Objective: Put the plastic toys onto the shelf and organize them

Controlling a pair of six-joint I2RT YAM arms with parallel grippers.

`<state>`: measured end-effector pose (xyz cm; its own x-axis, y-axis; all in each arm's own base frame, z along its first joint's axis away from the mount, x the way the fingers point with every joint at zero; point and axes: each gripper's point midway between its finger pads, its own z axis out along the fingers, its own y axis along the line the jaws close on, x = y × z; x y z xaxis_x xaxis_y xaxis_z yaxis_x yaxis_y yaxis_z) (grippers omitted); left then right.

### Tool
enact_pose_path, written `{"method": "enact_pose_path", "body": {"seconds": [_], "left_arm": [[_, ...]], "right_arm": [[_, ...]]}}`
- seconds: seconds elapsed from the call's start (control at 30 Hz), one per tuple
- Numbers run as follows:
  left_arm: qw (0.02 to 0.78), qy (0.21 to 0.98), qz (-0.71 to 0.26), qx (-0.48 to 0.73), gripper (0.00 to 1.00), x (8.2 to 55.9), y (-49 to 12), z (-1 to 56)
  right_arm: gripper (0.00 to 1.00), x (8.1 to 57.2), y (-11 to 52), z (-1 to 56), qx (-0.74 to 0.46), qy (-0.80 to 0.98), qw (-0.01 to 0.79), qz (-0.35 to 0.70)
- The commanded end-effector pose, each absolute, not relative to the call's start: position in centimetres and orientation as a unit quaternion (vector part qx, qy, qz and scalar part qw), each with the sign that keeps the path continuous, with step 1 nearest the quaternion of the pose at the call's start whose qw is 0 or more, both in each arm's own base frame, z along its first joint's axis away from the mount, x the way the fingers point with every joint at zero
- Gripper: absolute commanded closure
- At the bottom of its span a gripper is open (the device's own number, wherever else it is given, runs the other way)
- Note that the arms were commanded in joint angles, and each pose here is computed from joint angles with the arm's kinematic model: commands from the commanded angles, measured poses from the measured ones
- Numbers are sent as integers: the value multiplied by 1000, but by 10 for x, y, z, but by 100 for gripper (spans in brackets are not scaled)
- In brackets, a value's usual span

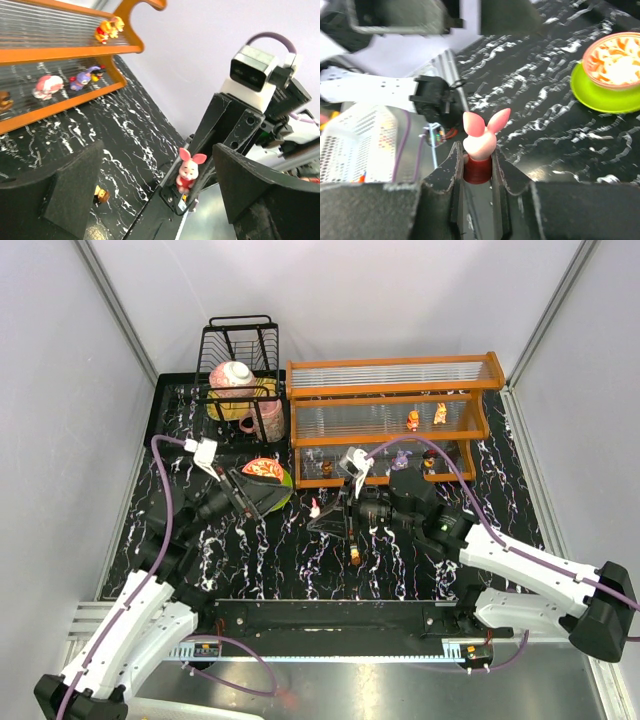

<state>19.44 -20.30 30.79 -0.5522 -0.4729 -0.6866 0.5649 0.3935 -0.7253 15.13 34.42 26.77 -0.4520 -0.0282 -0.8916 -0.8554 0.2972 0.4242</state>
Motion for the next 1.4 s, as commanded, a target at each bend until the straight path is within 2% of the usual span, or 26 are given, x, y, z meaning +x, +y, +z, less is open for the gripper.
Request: {"method": "enact_pose_path", "body": {"seconds": [0.0,0.13,0.4,0.5,0.8,1.03,1.2,1.3,1.37], "left_arm": [[495,608,-607,127,8,174,-217,338],[479,578,-640,164,16,160,-224,343],[462,537,-674,208,21,142,-228,355],[464,521,-681,225,26,135,-227,360],[446,517,-688,244,42,126,-229,356],[439,512,-694,252,49,125,-231,359],[434,515,-695,250,49,128,-233,357],[432,512,-698,253,53,127,-233,357],[432,509,-699,255,60,126,-234,359]], "right_arm": [[100,121,353,308,-353,618,384,589],[100,112,354,315,-361,597,369,614],[100,110,356,323,-358,582,362,634],[100,113,357,322,-355,584,362,634],[100,116,359,327,-352,577,369,638],[100,112,364,331,-353,564,354,657],[100,108,366,338,-358,549,345,672],[100,108,367,339,-358,547,345,673],[100,108,367,340,-359,545,347,674]]}}
